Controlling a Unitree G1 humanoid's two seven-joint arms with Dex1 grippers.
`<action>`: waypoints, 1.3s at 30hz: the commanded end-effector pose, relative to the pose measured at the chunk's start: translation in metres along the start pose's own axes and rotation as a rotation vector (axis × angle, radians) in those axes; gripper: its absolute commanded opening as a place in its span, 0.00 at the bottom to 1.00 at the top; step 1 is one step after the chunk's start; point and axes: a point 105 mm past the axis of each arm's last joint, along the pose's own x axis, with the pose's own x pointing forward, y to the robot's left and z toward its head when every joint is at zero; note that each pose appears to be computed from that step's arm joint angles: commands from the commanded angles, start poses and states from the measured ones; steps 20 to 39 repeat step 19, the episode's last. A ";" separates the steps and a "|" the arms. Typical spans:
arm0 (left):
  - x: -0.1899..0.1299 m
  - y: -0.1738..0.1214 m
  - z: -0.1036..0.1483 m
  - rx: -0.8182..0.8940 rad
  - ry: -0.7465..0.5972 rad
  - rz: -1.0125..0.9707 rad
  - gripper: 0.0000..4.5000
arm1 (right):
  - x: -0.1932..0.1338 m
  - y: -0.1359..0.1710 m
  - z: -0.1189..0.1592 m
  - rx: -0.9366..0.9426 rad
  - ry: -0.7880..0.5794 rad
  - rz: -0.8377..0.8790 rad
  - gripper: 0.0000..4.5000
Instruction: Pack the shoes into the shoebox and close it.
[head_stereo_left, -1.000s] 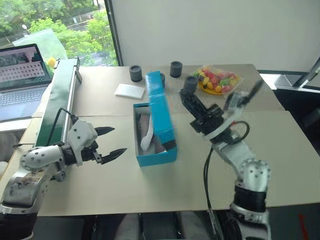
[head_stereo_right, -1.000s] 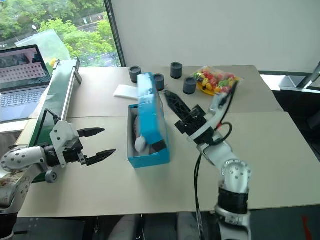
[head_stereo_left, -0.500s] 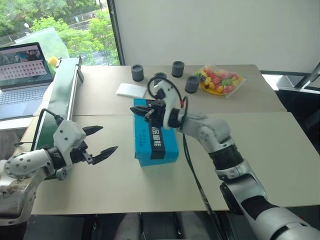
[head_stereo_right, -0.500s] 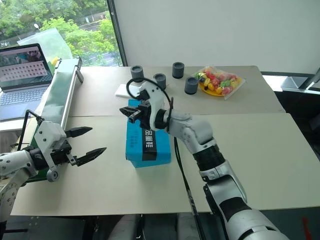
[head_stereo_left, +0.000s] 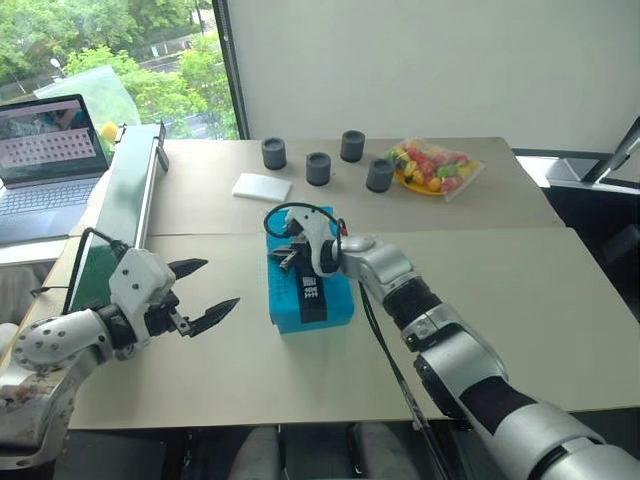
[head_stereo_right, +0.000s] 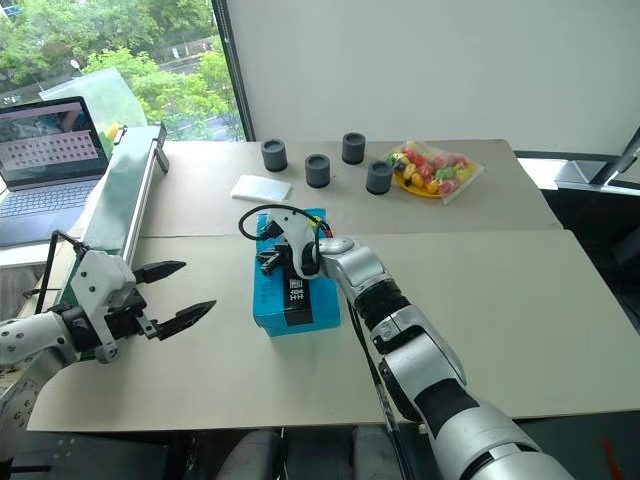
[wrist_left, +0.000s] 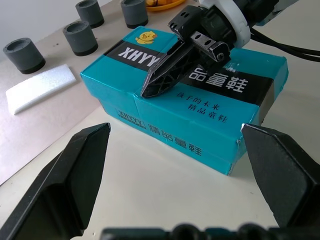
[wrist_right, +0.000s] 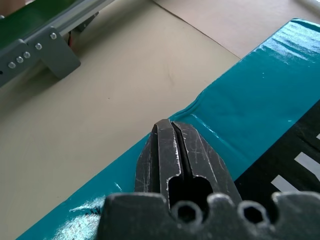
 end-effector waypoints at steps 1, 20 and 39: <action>-0.004 0.005 0.011 -0.015 -0.054 0.086 1.00 | -0.031 0.000 0.072 0.117 -0.316 0.055 0.01; 0.004 0.043 -0.018 -0.392 -0.161 0.823 1.00 | -0.149 -0.105 0.009 -0.145 -0.209 -0.796 0.01; 0.004 0.043 -0.018 -0.392 -0.161 0.823 1.00 | -0.149 -0.105 0.009 -0.145 -0.209 -0.796 0.01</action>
